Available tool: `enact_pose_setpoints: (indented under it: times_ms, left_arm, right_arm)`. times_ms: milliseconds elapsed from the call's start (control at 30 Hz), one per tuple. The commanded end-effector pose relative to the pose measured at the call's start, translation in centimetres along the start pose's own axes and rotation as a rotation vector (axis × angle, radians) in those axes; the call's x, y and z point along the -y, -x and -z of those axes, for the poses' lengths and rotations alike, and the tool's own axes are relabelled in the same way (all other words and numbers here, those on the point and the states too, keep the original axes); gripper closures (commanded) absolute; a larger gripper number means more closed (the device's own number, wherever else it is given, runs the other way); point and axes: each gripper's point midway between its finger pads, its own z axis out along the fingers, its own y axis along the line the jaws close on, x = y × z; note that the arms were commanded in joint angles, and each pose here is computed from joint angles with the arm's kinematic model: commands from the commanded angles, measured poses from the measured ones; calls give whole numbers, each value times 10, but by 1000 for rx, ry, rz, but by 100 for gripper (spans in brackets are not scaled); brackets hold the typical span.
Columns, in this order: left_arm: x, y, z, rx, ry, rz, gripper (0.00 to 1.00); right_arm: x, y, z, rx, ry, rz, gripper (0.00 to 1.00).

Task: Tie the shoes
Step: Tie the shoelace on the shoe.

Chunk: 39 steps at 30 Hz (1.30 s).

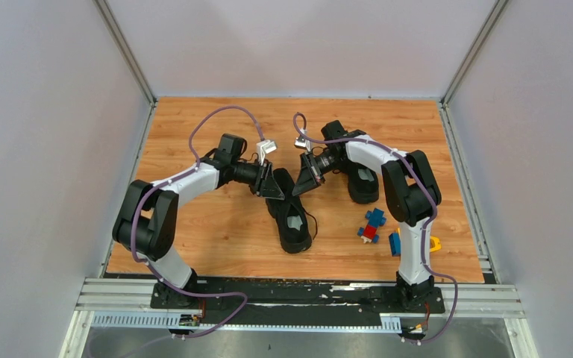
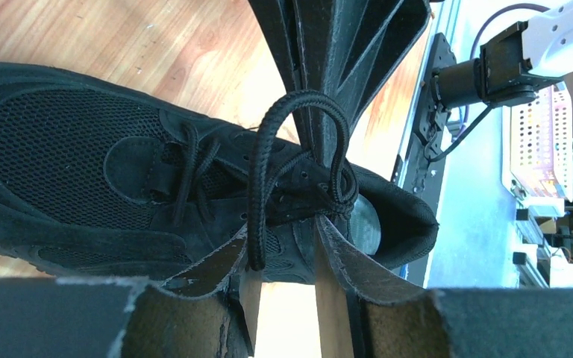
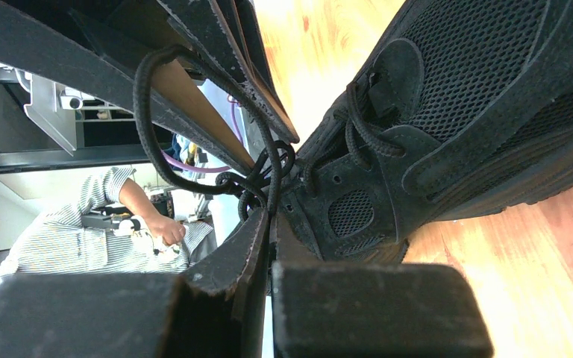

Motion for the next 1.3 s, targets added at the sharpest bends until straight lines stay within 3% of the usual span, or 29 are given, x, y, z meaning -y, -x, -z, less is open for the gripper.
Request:
enact_pose_setpoints:
  times_ms: [0, 433, 600, 700, 1033, 1267]
  left_arm:
    - [6, 8, -1, -4, -36, -51, 63]
    - [7, -1, 7, -26, -18, -40, 57]
    - [10, 6, 5, 2, -57, -65, 75]
    - [12, 12, 3, 17, -86, -83, 77]
    - [15, 14, 3, 13, -115, -113, 61]
    - [16, 13, 1, 14, -137, -130, 61]
  right_arm:
    - [-1, 5, -3, 4, 16, 28, 97]
    - [-2, 3, -3, 3, 16, 26, 97]
    - [-2, 5, -3, 6, 13, 29, 97]
    - [-5, 7, -3, 7, 12, 28, 97]
    - [-7, 10, -6, 4, 17, 9, 98]
    - [-7, 9, -9, 0, 18, 8, 98]
